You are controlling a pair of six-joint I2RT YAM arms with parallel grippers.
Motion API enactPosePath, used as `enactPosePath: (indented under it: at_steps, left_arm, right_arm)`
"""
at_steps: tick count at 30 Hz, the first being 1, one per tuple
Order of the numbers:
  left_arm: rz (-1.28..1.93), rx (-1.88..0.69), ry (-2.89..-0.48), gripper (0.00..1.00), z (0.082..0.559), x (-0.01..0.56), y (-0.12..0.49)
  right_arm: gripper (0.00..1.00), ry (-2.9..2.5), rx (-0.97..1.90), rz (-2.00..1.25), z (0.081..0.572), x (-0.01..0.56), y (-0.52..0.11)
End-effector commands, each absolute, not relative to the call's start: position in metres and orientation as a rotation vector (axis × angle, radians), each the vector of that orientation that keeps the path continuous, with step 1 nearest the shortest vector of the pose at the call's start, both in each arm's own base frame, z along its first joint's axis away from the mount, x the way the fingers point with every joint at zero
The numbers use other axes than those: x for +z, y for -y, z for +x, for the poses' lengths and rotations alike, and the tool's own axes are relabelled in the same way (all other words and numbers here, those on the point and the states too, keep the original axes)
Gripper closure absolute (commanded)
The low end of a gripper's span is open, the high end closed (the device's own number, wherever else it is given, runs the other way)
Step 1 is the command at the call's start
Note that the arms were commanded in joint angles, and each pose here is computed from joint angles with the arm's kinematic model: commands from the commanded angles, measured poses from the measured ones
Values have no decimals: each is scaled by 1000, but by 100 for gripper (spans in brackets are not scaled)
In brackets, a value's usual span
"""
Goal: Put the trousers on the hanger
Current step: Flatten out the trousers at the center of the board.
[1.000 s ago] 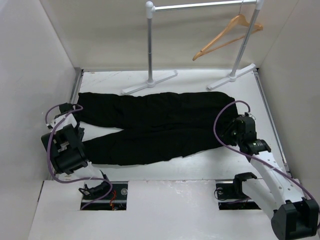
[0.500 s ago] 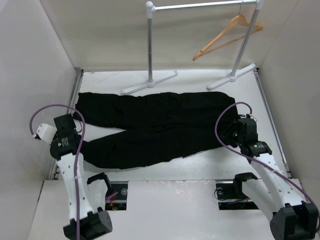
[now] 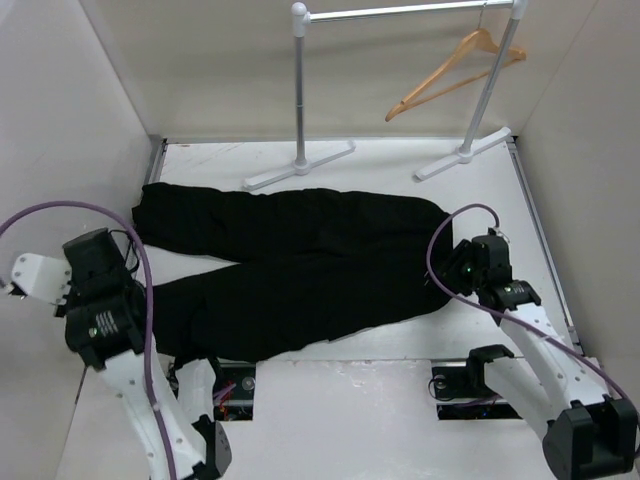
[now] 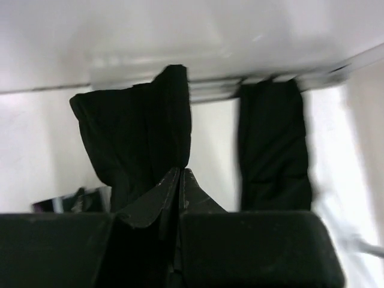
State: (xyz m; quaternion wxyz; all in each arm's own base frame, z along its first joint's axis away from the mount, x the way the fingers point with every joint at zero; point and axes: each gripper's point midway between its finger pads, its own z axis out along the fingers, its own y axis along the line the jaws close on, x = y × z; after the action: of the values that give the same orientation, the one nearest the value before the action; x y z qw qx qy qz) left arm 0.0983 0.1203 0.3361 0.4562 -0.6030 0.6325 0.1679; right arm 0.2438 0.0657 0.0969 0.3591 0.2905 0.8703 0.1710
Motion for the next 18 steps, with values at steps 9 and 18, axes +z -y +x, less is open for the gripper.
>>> enactPosePath:
  at_steps: [9, 18]
  left_arm:
    - [-1592, 662, -1940, 100, 181, 191, -154]
    - [-1701, 778, -2055, 100, 245, 97, -192]
  right_arm:
    - [37, -2182, 263, 900, 282, 102, -13]
    - [31, -2060, 189, 893, 380, 135, 5]
